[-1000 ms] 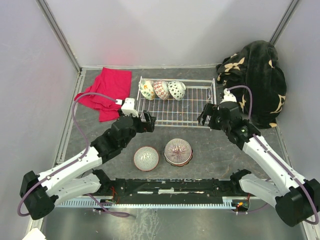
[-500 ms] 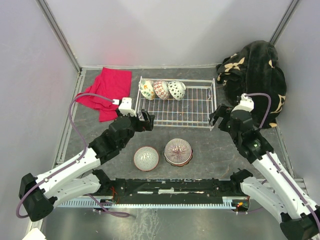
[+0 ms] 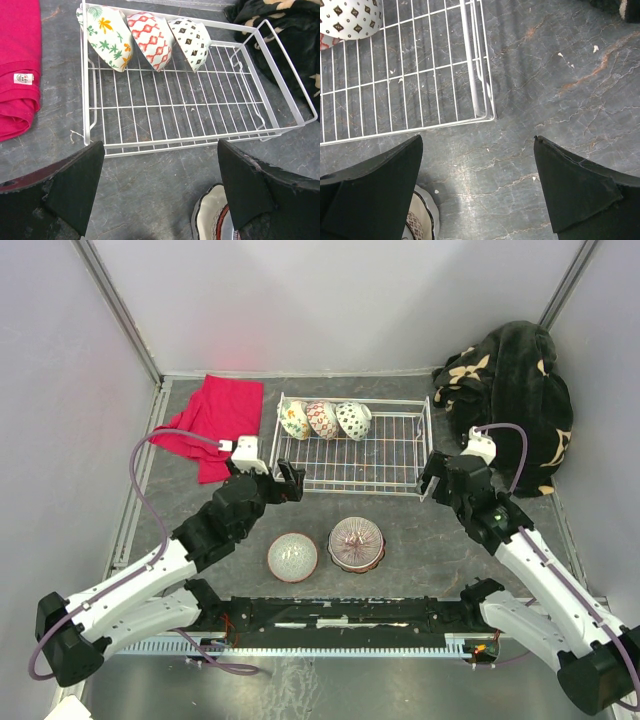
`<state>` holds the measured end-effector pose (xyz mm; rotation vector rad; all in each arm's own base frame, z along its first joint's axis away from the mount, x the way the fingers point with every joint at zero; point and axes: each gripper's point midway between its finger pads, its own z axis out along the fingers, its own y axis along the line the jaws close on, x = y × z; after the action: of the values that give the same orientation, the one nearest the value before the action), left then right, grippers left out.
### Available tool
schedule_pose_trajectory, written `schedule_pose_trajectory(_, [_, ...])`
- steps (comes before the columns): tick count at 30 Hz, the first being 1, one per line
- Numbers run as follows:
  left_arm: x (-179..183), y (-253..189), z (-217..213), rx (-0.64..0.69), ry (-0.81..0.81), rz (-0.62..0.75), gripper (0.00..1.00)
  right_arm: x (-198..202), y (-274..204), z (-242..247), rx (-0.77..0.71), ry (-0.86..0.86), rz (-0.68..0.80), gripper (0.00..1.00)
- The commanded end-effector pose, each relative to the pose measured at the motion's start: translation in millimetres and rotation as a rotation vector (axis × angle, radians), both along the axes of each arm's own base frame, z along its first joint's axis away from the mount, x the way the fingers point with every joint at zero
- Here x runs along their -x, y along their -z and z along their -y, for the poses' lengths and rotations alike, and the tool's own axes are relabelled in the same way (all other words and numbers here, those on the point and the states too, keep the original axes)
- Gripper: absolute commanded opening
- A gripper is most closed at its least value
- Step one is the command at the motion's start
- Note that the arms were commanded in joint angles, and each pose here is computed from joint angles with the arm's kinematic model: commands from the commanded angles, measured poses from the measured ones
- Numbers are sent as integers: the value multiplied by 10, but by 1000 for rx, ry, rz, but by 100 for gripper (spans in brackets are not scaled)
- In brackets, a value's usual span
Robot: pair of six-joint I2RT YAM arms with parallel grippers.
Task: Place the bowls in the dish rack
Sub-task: Pick up the bowl from the center of the board.
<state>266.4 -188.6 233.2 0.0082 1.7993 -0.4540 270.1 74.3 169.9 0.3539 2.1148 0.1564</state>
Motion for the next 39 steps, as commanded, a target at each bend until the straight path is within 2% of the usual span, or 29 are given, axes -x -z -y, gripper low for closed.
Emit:
schedule_pose_trajectory(1, [8,-235,23,6,5,47,99,-50,-201,-8,-5,0,41,99])
schedule_pose_trajectory(8, [90,-329,42,7,30,31,100,-24,-242,9,-7,-1,55,99])
schedule_pose_trajectory(14, [372,-413,112,29,124,-44,99,21,-311,3,-19,-21,86,99])
schedule_pose_trajectory(22, [782,-142,-39,129,168,-104,99,-4,-274,-56,-28,-43,73,99])
schedule_pose_trajectory(39, [931,652,-56,29,177,-265,99,-5,-282,-79,-31,-55,70,99])
